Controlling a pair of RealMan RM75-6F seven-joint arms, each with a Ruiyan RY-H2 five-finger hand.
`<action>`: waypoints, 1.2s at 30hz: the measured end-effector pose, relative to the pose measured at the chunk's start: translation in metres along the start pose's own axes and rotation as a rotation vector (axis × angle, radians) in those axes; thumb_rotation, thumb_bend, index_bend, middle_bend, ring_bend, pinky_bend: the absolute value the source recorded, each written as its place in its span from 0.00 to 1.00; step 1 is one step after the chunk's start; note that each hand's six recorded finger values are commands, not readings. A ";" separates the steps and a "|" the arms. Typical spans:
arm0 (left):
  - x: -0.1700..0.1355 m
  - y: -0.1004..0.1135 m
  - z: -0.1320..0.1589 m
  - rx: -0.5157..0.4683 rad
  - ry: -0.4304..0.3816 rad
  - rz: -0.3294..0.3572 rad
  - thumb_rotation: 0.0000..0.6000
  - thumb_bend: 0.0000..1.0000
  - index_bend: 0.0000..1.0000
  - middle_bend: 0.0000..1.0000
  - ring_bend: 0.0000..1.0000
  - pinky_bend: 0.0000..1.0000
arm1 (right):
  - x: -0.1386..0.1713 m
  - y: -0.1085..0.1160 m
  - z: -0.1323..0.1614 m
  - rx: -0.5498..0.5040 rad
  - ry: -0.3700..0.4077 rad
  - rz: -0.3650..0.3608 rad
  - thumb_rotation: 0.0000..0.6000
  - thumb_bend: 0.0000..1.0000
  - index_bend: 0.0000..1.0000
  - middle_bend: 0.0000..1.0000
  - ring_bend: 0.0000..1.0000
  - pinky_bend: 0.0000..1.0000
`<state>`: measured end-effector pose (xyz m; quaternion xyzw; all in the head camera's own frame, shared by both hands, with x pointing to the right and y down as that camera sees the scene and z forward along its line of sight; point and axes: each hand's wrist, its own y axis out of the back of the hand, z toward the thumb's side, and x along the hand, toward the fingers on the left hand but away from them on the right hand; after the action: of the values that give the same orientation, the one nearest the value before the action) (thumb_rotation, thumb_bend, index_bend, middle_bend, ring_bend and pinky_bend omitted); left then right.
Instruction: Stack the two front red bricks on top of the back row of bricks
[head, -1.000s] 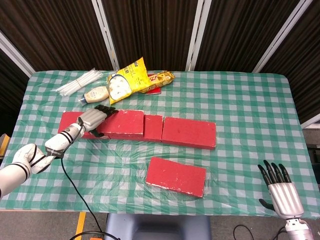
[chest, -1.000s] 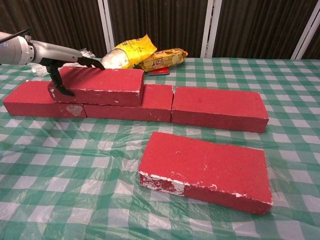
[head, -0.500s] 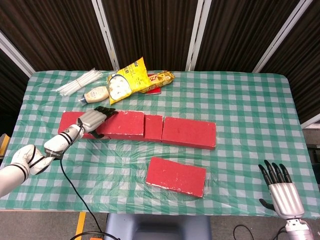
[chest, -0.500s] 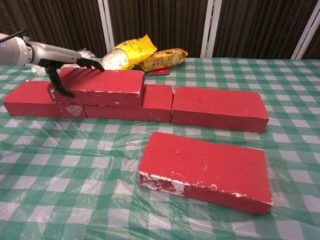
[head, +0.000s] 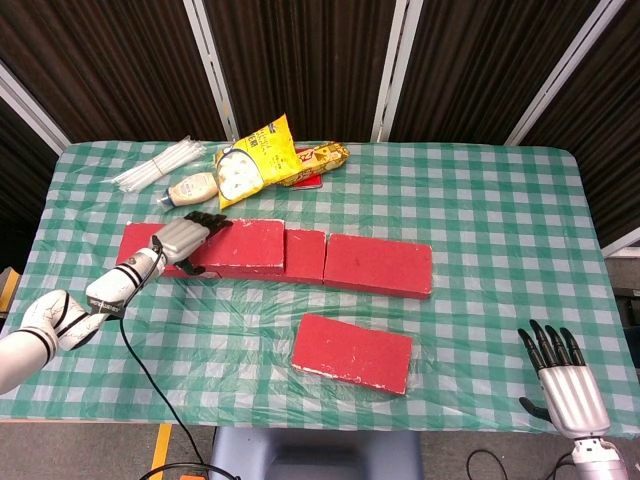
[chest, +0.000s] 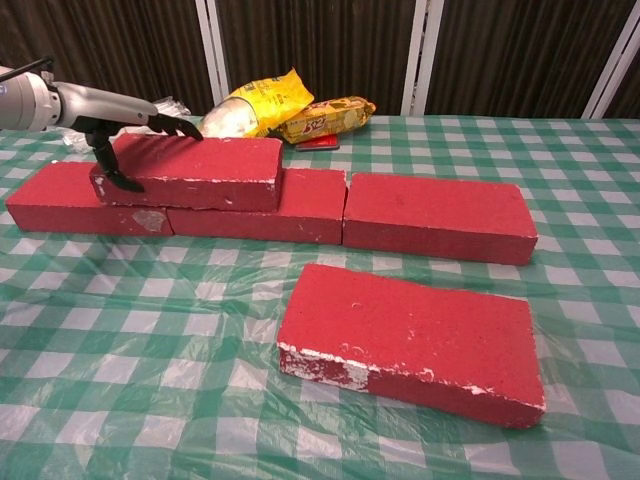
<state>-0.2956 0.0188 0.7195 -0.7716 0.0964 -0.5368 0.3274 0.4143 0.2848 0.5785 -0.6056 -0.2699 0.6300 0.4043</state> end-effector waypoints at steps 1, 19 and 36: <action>0.000 0.000 0.000 0.000 -0.001 0.001 1.00 0.35 0.00 0.00 0.00 0.00 | 0.000 0.000 0.000 0.000 0.001 0.001 1.00 0.17 0.00 0.00 0.00 0.00; -0.003 -0.002 -0.004 -0.007 0.007 -0.010 1.00 0.30 0.00 0.00 0.00 0.00 | 0.000 0.001 -0.001 -0.002 -0.005 -0.008 1.00 0.17 0.00 0.00 0.00 0.00; -0.004 0.000 -0.006 -0.009 0.014 0.014 1.00 0.27 0.00 0.00 0.00 0.00 | 0.000 0.002 0.000 -0.003 -0.008 -0.016 1.00 0.17 0.00 0.00 0.00 0.00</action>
<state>-0.3028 0.0187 0.7180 -0.7687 0.1065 -0.5395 0.3267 0.4144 0.2839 0.5767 -0.6015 -0.2771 0.6289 0.4074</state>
